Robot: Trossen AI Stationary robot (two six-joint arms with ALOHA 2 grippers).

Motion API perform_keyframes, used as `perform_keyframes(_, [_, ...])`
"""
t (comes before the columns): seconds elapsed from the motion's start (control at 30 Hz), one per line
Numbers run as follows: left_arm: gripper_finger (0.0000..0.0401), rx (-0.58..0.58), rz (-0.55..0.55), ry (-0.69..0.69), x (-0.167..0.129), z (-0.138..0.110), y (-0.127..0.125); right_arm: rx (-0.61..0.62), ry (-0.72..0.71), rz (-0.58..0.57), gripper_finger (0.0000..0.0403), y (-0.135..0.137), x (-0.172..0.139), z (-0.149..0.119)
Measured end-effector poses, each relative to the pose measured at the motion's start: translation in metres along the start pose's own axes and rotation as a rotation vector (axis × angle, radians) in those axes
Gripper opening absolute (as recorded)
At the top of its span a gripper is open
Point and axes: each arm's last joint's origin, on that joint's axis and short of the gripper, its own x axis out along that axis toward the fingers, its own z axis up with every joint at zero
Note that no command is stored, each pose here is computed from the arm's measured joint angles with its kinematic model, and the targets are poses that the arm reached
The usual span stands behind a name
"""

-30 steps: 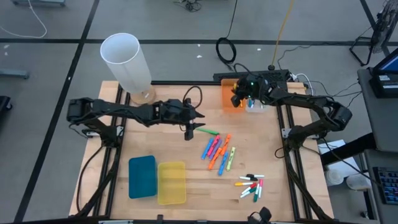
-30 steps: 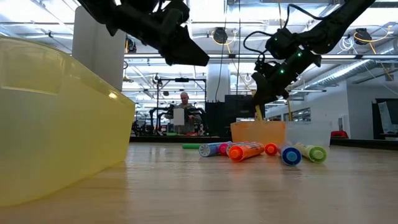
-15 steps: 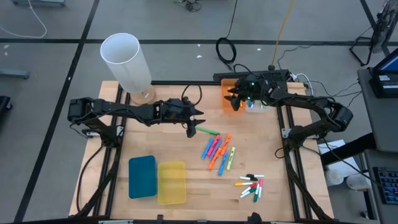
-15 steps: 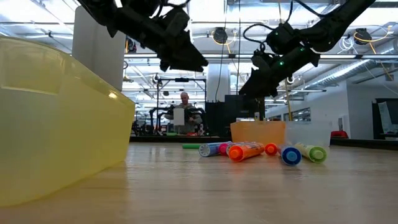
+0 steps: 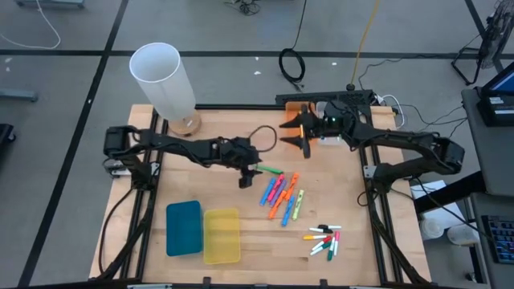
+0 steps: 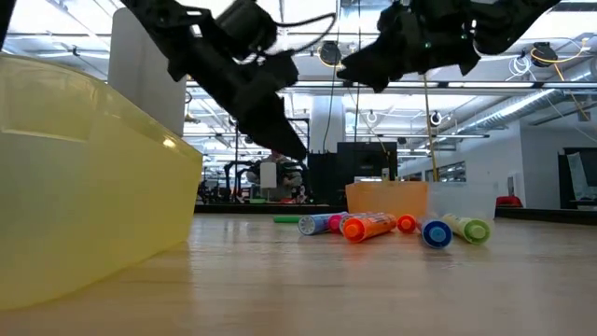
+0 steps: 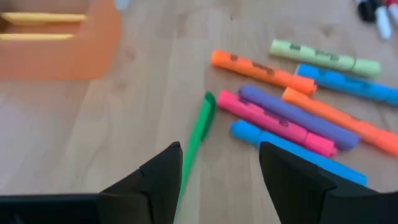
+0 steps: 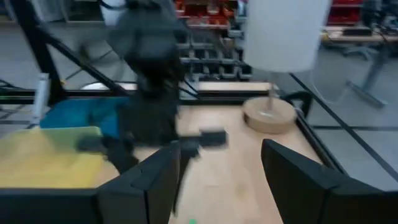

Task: Pick & Place Markers
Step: Put the green pen into the orange bin

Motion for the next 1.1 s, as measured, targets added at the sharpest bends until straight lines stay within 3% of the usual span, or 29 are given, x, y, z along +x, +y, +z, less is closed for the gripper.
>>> perform_keyframes(0.33, [0.0218,0.07,0.099,0.164,0.063,-0.017,0.009,-0.019,0.041,0.069,0.0208,0.019,0.007,-0.002])
perform_keyframes(0.63, [0.0213,0.029,0.083,0.283,0.074,-0.028,0.028,0.007,0.129,0.078,0.0207,0.02,0.006,-0.011])
perform_keyframes(0.8, [0.0154,-0.036,0.026,0.33,0.073,-0.033,0.03,0.053,0.194,0.093,0.0204,0.024,0.006,-0.018])
perform_keyframes(1.0, [0.0031,-0.06,-0.003,0.343,0.072,-0.035,0.029,0.073,0.224,0.104,0.0197,0.027,0.006,-0.02])
perform_keyframes(1.1, [0.0024,-0.062,-0.003,0.344,0.071,-0.034,0.029,0.068,0.222,0.104,0.0196,0.027,0.006,-0.02])
